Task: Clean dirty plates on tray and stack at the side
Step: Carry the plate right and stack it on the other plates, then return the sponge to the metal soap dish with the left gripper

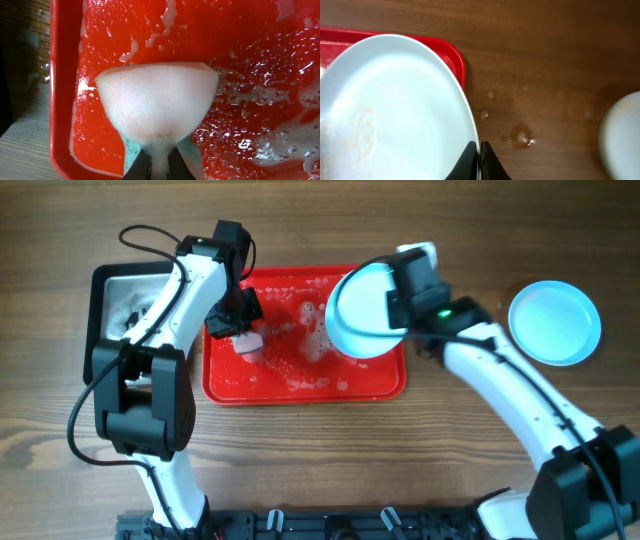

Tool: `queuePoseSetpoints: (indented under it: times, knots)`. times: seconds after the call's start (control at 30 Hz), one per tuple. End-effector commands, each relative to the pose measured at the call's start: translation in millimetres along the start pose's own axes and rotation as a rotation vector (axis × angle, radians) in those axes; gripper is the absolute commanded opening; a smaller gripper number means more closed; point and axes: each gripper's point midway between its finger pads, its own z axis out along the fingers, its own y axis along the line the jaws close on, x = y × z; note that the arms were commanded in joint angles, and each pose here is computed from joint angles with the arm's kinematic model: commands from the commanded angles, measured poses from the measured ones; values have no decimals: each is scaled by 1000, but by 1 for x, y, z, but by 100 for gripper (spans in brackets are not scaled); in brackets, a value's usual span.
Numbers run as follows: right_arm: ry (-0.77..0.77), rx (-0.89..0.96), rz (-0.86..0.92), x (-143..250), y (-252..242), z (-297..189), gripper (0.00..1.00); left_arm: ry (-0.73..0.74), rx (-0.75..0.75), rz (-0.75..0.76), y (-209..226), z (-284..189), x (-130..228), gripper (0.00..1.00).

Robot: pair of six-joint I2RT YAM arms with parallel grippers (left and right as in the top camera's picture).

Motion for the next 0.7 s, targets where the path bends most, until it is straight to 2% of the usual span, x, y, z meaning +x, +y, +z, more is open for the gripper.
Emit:
queuePoseSetpoints:
  times: [0.0, 0.07, 0.27, 0.37, 0.43, 0.53, 0.67]
  knots:
    - [23, -300, 226, -11, -14, -19, 4, -33, 29, 11, -4, -15, -4, 4]
    - [28, -255, 371, -10, -70, -17, 4, -34, 29, 11, -4, -15, -4, 4]
    - [4, -66, 680, 10, -192, -14, 5, -33, 29, 11, -4, -15, -4, 4]
    - [-23, 67, 861, 32, -260, -20, 4, -33, 29, 11, -4, -15, -4, 4]
    - [-13, 220, 1005, 63, -309, -24, 4, -33, 29, 11, -4, -15, -4, 4]
    - [42, 325, 1089, 95, -338, -16, 4, -34, 29, 11, -4, -15, -4, 4]
    - [183, 393, 1137, 136, -344, 18, 4, -34, 29, 12, -4, -15, -4, 4]
